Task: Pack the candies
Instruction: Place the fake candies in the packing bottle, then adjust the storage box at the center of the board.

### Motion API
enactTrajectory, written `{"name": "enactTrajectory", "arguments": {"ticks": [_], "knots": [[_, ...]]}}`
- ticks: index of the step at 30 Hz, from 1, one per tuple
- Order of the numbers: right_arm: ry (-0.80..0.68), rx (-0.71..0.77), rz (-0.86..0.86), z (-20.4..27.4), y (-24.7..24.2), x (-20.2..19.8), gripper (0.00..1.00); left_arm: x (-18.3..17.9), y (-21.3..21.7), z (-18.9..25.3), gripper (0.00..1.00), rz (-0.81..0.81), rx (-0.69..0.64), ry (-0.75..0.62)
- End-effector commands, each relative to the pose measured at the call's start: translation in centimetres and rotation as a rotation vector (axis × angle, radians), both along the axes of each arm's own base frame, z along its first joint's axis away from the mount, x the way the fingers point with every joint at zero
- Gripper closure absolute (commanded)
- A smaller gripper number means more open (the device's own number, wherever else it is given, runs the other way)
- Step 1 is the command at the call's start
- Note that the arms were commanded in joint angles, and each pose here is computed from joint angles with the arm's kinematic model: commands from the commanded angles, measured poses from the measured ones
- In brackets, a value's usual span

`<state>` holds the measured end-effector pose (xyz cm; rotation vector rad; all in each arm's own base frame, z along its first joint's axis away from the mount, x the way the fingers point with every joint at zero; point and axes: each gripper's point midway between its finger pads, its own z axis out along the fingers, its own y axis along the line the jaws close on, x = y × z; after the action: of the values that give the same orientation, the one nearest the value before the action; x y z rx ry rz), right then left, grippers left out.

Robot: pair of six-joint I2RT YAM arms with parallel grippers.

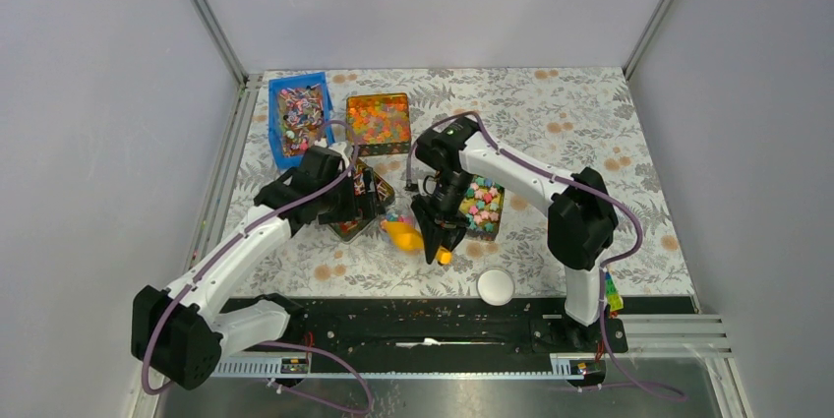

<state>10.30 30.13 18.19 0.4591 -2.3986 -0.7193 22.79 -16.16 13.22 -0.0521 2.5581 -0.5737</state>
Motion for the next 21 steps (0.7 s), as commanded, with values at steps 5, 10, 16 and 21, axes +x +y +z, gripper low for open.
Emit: {"name": "enactTrajectory", "arguments": {"ticks": [5,10,16,21], "knots": [[-0.344,-0.044,0.124,0.3,-3.2,3.0,1.00,2.5,-1.9,4.8,0.01,-0.032,-0.077,-0.097],[-0.632,-0.203,0.194,0.0,-7.2,6.5,1.00,4.1,-3.4,8.3,0.01,-0.039,-0.146,-0.147],[-0.898,-0.374,0.228,0.6,-11.7,9.7,1.00,5.6,-5.0,10.3,0.01,-0.080,-0.188,-0.160],[-0.916,-0.395,0.192,0.4,-13.2,9.6,1.00,6.6,-7.0,10.0,0.01,-0.124,-0.244,-0.128]]}}
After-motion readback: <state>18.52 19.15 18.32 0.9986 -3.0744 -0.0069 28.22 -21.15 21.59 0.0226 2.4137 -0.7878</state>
